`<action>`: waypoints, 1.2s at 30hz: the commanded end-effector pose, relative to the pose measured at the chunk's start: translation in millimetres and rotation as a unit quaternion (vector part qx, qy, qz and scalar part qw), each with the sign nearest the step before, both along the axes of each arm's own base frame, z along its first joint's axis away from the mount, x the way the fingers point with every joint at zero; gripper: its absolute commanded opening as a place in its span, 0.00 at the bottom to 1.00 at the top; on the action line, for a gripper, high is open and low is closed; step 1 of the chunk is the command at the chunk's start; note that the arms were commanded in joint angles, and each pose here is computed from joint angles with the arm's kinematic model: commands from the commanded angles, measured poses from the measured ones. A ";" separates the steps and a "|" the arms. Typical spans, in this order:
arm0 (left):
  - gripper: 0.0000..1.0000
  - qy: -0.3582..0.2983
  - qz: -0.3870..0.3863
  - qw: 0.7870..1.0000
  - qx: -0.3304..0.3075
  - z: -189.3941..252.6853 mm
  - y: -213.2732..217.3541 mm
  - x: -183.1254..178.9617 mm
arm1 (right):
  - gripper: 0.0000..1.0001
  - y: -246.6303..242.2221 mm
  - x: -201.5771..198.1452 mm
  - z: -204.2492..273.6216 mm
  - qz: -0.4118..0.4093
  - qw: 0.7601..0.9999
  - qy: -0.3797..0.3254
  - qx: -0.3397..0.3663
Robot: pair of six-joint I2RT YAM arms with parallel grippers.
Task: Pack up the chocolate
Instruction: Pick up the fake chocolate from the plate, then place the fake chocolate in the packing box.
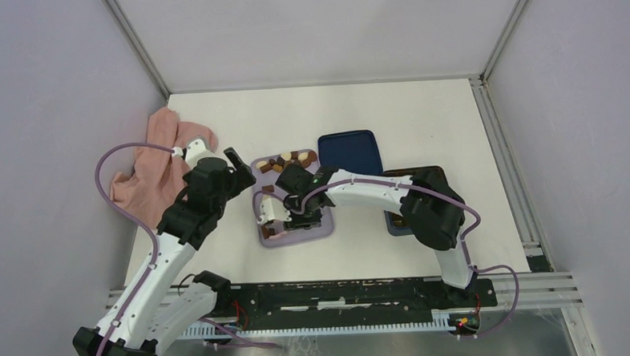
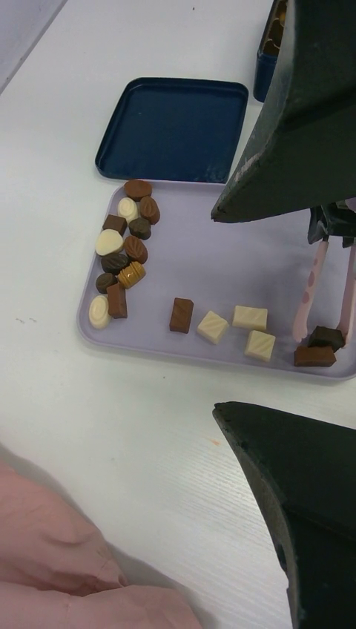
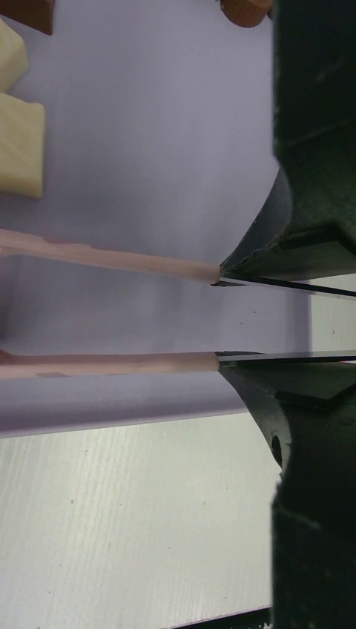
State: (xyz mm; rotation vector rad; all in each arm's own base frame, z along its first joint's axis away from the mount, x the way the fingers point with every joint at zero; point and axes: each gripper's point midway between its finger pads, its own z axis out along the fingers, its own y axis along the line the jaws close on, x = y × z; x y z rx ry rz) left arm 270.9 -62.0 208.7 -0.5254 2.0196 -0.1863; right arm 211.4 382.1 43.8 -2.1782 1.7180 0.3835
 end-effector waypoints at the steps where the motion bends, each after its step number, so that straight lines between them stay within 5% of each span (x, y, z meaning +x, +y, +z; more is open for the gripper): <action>1: 0.95 -0.024 0.022 0.999 -0.021 10.1 2.1 3.0 | 0.42 17.3 7.3 11.6 -0.011 1.000 -0.018 0.011; 25: 0.95 -0.032 0.017 0.999 -0.028 16.4 0.0 3.0 | 0.19 -3.3 9.2 52.6 -0.012 0.998 0.006 0.068; 36: 0.96 -0.070 -0.017 0.996 -0.059 33.9 -18.5 16.0 | 0.18 -116.4 32.6 115.4 -0.039 0.988 -0.005 0.148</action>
